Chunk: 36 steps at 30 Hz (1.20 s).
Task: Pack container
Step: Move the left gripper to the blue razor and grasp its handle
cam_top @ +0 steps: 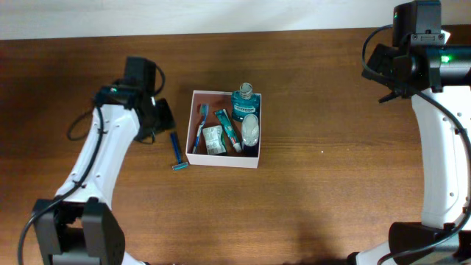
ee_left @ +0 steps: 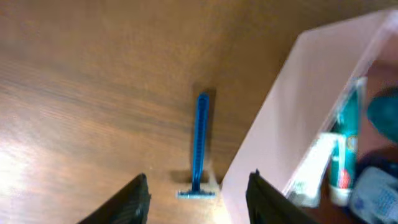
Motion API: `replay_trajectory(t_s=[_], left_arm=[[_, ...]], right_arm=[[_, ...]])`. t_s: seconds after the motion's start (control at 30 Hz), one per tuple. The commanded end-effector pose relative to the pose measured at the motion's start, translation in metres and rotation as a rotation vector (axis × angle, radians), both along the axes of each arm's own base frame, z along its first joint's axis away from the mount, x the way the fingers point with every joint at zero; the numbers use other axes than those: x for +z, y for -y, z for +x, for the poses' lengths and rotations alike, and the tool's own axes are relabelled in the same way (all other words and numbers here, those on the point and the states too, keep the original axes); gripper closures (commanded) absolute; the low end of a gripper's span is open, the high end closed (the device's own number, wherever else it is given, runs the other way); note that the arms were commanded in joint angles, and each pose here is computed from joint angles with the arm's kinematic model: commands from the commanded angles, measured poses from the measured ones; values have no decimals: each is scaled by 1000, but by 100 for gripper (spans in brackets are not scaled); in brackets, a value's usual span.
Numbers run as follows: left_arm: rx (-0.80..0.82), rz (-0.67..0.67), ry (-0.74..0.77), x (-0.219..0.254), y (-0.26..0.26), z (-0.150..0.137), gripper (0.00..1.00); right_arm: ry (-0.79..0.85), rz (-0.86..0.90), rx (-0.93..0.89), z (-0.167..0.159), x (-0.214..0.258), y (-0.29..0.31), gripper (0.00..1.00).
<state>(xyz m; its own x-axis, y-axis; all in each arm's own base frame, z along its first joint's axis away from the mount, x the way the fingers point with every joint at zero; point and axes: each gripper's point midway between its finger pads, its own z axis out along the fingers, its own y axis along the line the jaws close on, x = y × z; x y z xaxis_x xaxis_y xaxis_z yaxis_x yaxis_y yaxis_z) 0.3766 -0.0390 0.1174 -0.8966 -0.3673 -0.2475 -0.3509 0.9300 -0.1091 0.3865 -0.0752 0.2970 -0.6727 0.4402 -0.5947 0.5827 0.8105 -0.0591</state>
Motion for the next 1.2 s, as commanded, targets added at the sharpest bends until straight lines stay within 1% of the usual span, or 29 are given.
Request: replay_trajectory(t_s=[0.0,0.1,0.27,0.37,0.43,0.6,0.8,0.87,0.9,0.93,0.97,1.0,1.07,1.17], left_arm=[[94,-65,-42,-29,6,-14,51],[96,-100,-29,-44,11,-14,51],[91,-108,16,-62,12,-9,51],[88,-107,17,-71,12,-11,51],[83,-100,3,-79,11,-14,51],[19,-75,-9,-96,11,-9,51],[20,-63,-79,-131,10,-13,52],[21,-60,-102,-139,10,-16,61],[21,-59,-112,-142,10,-17,76],[17,-57,-117,-144,10,-18,86],[1,-53,-119,-145,10,-18,95],[-26,-47,-118,-145,9,-18,100],[-51,-37,-112,-143,7,-16,99],[-42,-30,-107,-139,-1,-13,99]], right_arm=[[-1,-2,-6,1,0,2,1],[-1,-2,-6,1,0,2,1],[-1,-2,-6,1,0,2,1],[-1,-2,-6,1,0,2,1],[-1,-2,-6,1,0,2,1],[-1,-2,-6,1,0,2,1],[-1,-2,-7,1,0,2,1],[-1,-2,-7,1,0,2,1],[-1,-2,-6,1,0,2,1],[-1,-2,-6,1,0,2,1],[-1,-2,-6,1,0,2,1],[-1,-2,-6,1,0,2,1],[-1,-2,-6,1,0,2,1],[-1,-2,-6,1,0,2,1]])
